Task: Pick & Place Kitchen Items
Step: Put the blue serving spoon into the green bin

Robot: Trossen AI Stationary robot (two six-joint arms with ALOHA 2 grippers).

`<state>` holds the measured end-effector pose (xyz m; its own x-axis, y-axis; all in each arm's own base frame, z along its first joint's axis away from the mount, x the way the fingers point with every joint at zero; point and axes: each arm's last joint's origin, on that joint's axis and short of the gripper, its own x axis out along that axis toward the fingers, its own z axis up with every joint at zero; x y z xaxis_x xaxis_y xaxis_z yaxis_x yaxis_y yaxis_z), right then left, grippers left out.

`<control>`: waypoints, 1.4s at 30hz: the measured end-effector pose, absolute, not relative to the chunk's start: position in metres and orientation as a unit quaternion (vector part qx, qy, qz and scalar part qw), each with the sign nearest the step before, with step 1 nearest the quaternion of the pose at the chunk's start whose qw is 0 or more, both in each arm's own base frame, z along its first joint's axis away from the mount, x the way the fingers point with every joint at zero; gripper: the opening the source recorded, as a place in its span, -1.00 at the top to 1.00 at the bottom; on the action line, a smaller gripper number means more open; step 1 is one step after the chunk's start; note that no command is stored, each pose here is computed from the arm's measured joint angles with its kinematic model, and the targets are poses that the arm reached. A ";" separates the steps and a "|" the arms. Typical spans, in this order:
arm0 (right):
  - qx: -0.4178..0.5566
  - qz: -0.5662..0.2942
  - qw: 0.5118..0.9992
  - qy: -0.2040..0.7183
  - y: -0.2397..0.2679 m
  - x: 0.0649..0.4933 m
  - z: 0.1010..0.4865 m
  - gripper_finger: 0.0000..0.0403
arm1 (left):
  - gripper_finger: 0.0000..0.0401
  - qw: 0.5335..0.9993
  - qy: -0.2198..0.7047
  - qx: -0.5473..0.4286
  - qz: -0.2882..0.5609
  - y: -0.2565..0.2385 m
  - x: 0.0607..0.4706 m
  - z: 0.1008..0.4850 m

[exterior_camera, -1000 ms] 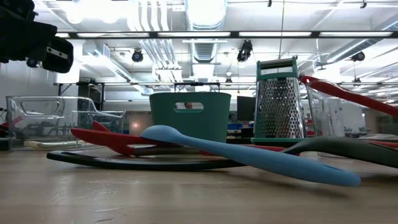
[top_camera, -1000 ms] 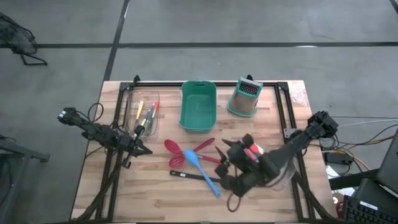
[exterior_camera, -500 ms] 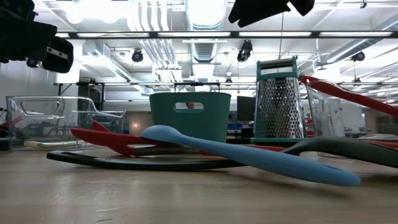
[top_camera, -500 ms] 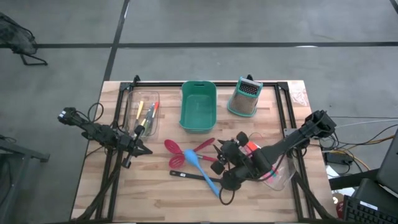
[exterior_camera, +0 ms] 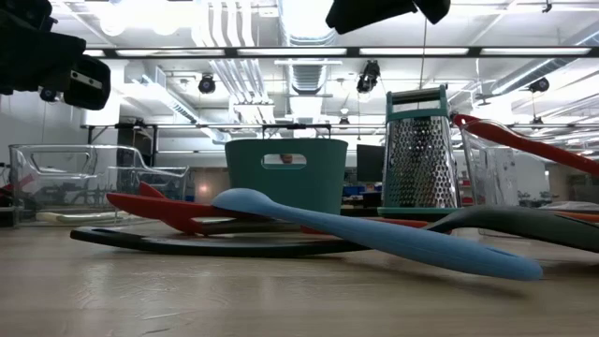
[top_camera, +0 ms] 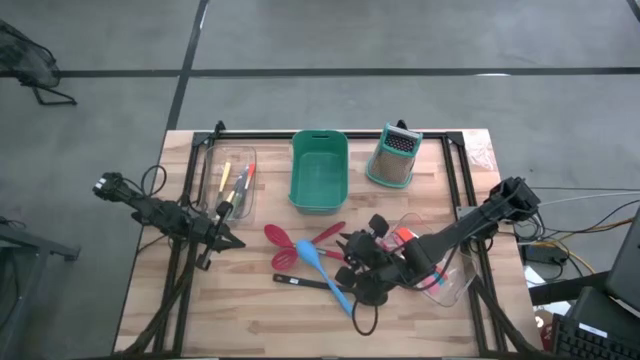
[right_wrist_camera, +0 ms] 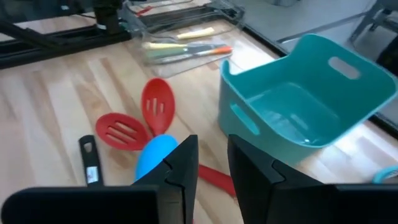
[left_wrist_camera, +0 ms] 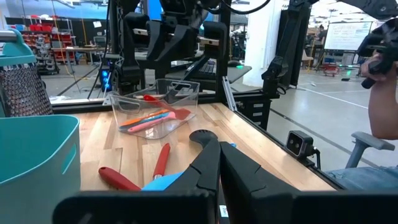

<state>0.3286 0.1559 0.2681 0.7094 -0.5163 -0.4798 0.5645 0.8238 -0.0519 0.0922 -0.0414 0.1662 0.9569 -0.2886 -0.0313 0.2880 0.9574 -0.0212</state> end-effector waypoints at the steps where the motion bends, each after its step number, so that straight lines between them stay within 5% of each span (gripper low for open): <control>1: 0.052 -0.289 0.924 0.246 0.156 0.330 0.267 0.59 | 0.94 0.989 0.017 -0.008 -0.146 -0.041 0.092 0.166; 26: 0.152 -0.130 0.927 0.317 0.148 0.386 0.219 -0.03 | 0.94 0.989 0.017 -0.008 -0.146 -0.041 0.092 0.166; 42: 0.151 -0.134 0.880 0.431 0.155 0.429 0.199 -0.07 | 0.94 0.989 0.017 -0.008 -0.146 -0.041 0.092 0.166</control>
<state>0.4291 0.1552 0.1992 0.5929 -0.1057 -0.7983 0.3655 0.9187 0.1498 0.0922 -0.0414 0.1661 0.9568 -0.2889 -0.0321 0.2883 0.9573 -0.0214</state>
